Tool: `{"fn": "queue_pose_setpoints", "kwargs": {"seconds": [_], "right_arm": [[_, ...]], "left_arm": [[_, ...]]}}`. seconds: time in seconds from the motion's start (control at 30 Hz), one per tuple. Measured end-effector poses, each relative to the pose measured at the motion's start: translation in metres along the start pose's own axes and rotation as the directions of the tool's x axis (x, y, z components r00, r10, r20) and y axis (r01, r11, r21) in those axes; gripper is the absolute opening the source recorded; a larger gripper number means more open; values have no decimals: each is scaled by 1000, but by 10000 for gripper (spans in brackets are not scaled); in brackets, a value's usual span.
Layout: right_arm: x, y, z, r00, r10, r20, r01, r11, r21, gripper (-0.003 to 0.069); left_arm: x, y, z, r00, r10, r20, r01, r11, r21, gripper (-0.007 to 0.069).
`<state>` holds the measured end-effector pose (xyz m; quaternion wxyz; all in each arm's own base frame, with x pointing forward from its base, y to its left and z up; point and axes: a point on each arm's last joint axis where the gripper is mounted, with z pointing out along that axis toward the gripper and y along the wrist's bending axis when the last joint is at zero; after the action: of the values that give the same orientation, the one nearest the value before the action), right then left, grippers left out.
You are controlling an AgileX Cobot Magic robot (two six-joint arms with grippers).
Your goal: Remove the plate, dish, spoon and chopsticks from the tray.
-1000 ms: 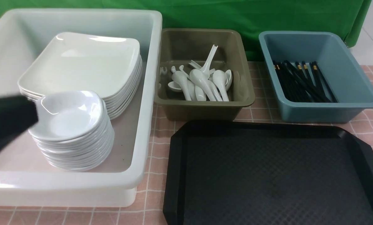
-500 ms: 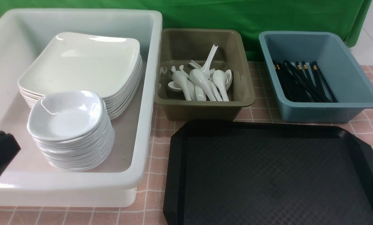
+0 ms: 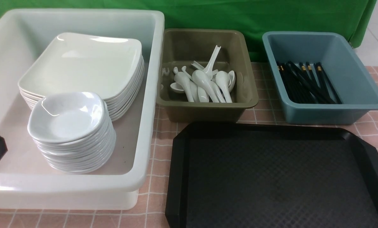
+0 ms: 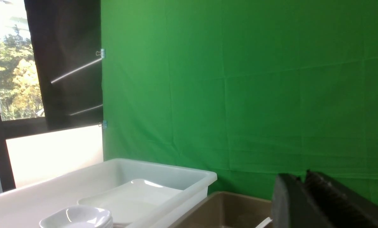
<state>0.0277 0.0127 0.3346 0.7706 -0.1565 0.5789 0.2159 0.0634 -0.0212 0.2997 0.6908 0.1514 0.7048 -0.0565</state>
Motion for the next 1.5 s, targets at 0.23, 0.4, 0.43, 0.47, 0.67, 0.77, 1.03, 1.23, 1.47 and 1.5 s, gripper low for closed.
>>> {"fn": "queue_pose_setpoints", "kwargs": {"seconds": [0.23, 0.4, 0.43, 0.47, 0.67, 0.77, 1.03, 1.23, 1.47, 1.5], "right_arm": [[0, 0, 0, 1000, 0, 0, 0, 1000, 0, 143], [0, 0, 0, 1000, 0, 0, 0, 1000, 0, 152], [0, 0, 0, 1000, 0, 0, 0, 1000, 0, 152], [0, 0, 0, 1000, 0, 0, 0, 1000, 0, 155], [0, 0, 0, 1000, 0, 0, 0, 1000, 0, 165], [0, 0, 0, 1000, 0, 0, 0, 1000, 0, 170], [0, 0, 0, 1000, 0, 0, 0, 1000, 0, 185], [0, 0, 0, 1000, 0, 0, 0, 1000, 0, 197], [0, 0, 0, 1000, 0, 0, 0, 1000, 0, 215], [0, 0, 0, 1000, 0, 0, 0, 1000, 0, 215]], "left_arm": [[1, 1, -2, 999, -42, 7, 42, 999, -22, 2], [25, 7, -9, 983, -169, 73, 179, 971, -159, 3], [29, 7, -9, 983, -171, 71, 179, 977, -113, 3], [43, 9, -11, 980, -177, 92, 194, 955, -224, 3], [96, 9, -10, 982, -182, 60, 191, 921, -338, 3], [105, 7, -9, 984, -179, -26, 160, 931, -327, 4], [110, 3, -9, 982, -168, -88, 138, 952, -271, 4], [110, 3, -9, 982, -168, -88, 138, 952, -271, 4], [110, 3, -9, 983, -158, -91, 128, 954, -270, 4], [110, 3, -9, 983, -157, -92, 127, 954, -270, 4]]}}
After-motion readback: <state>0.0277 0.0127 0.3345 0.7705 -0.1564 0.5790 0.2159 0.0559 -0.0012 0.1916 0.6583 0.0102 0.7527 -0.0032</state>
